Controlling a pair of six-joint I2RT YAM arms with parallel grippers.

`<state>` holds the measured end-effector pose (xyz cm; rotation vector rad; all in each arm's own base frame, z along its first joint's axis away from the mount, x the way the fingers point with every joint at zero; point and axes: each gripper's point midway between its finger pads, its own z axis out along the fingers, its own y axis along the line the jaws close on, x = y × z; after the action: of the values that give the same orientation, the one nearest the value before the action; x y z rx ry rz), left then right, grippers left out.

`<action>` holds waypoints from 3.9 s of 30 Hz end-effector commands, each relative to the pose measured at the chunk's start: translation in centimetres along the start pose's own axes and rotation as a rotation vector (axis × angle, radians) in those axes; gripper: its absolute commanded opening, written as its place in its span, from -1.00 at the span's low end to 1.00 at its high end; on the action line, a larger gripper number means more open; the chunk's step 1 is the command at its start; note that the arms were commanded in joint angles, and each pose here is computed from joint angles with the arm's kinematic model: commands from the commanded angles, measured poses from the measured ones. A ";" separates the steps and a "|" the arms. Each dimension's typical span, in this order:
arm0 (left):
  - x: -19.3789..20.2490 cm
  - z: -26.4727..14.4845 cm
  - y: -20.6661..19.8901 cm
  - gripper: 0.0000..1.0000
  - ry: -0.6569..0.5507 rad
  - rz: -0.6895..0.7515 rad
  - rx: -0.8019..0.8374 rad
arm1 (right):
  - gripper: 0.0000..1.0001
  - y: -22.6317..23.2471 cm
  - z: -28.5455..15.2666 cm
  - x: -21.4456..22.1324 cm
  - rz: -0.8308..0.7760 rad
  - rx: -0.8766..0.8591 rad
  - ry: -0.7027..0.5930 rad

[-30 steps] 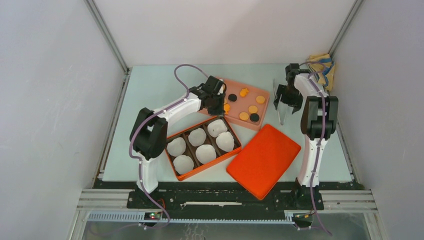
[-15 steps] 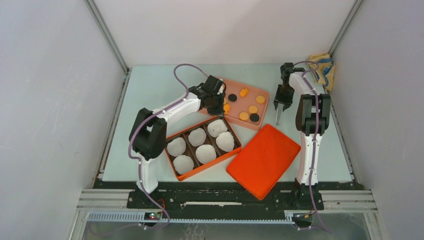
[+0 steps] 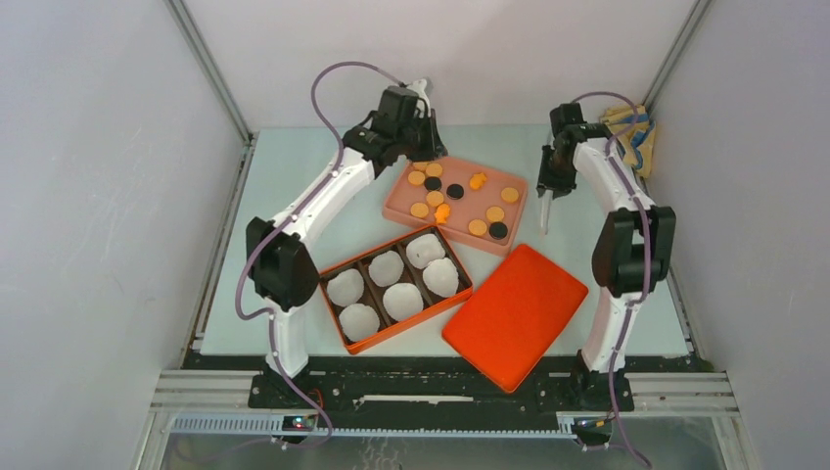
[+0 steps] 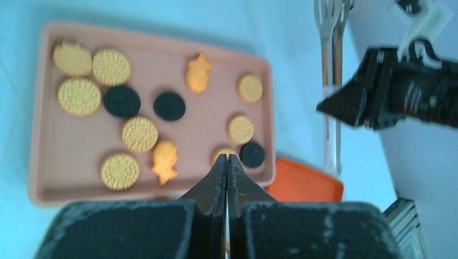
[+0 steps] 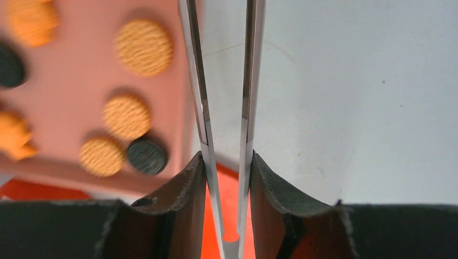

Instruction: Pack the cookies

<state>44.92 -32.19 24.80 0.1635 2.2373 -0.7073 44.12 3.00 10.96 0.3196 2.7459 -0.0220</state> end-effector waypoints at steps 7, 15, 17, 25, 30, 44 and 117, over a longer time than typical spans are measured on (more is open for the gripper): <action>-5.8 0.4 -3.5 -1.00 -0.112 -0.025 0.310 | -0.29 11.6 -9.7 5.5 -0.317 -0.392 -0.132; -4.5 -1.2 -5.5 -1.00 -0.142 -0.067 0.431 | -0.30 16.6 -10.4 9.1 -0.428 -0.527 -0.095; -3.4 -0.9 -5.7 -1.00 -0.114 -0.079 0.441 | -0.30 17.3 -10.3 9.4 -0.439 -0.533 -0.088; 2.3 1.4 -5.9 -1.00 0.001 -0.115 0.457 | -0.31 18.8 -11.9 9.2 -0.465 -0.560 -0.113; 5.3 2.0 -4.1 -1.00 0.040 -0.114 0.389 | -0.31 17.1 -13.6 7.3 -0.455 -0.484 -0.202; 2.8 -3.1 2.3 -1.00 -0.054 -0.083 0.151 | -0.29 14.9 -13.5 7.5 -0.451 -0.379 -0.279; 5.8 -20.5 14.9 1.00 -0.458 -0.227 -0.307 | -0.53 31.9 -18.9 29.5 -0.956 -0.748 -0.105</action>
<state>32.60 -9.63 25.94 -0.3669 1.9085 -0.4560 17.20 39.47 16.73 -1.1442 2.3879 0.6130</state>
